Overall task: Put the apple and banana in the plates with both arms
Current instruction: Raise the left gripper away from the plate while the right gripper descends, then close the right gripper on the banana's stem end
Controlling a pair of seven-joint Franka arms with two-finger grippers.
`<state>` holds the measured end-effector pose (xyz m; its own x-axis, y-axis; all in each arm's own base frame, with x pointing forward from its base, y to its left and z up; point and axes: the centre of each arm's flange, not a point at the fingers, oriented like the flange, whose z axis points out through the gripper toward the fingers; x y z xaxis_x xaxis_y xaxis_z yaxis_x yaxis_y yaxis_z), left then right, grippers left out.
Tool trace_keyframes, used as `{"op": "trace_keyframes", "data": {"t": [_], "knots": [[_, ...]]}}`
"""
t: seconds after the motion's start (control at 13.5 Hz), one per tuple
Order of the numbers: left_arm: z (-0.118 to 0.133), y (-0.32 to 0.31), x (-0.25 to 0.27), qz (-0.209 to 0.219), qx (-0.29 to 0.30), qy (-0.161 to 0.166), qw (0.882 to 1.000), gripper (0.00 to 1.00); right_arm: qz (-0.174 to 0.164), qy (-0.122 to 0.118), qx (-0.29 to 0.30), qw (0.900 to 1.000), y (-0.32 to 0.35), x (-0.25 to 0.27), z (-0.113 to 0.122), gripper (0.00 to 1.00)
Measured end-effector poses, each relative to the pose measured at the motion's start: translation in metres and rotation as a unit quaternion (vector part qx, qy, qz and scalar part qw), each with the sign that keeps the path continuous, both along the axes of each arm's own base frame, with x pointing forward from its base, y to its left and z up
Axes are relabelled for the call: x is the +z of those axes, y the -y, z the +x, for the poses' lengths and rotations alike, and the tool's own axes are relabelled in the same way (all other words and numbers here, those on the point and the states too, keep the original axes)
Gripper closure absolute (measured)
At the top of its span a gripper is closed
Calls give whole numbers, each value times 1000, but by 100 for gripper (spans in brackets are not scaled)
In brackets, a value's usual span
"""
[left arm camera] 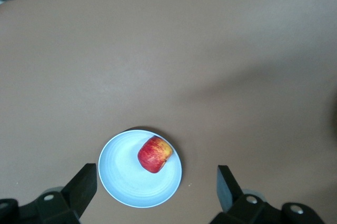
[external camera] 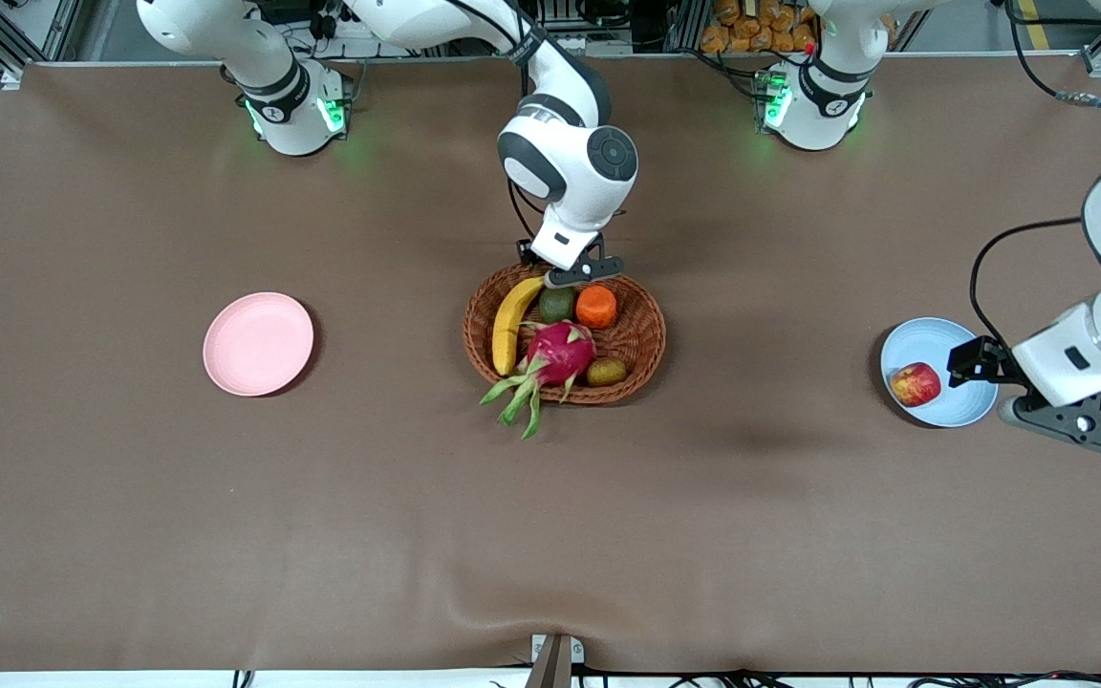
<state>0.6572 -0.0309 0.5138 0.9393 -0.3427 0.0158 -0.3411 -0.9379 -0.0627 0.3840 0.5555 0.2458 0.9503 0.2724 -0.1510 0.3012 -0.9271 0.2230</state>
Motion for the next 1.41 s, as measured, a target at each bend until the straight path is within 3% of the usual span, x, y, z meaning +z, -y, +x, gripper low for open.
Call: {"op": "trace_keyframes", "data": {"t": [0.44,0.96,1.19,1.26,1.41], "knots": [[-69,49,84,-3,117,-32,993,0,0,0,0,1000,4,0,7,41],[-100,-9,100,-1,150,-54,987,0,-8,10,3,1000,19,0,28,41],[-132,-18,109,0,158,-57,986,0,-8,7,5,1000,24,-1,34,44],[-140,-21,111,-1,160,-56,985,0,-8,7,5,1000,24,-1,35,50],[-142,-24,114,-2,162,-47,986,0,-8,7,6,1000,24,-1,34,52]]}}
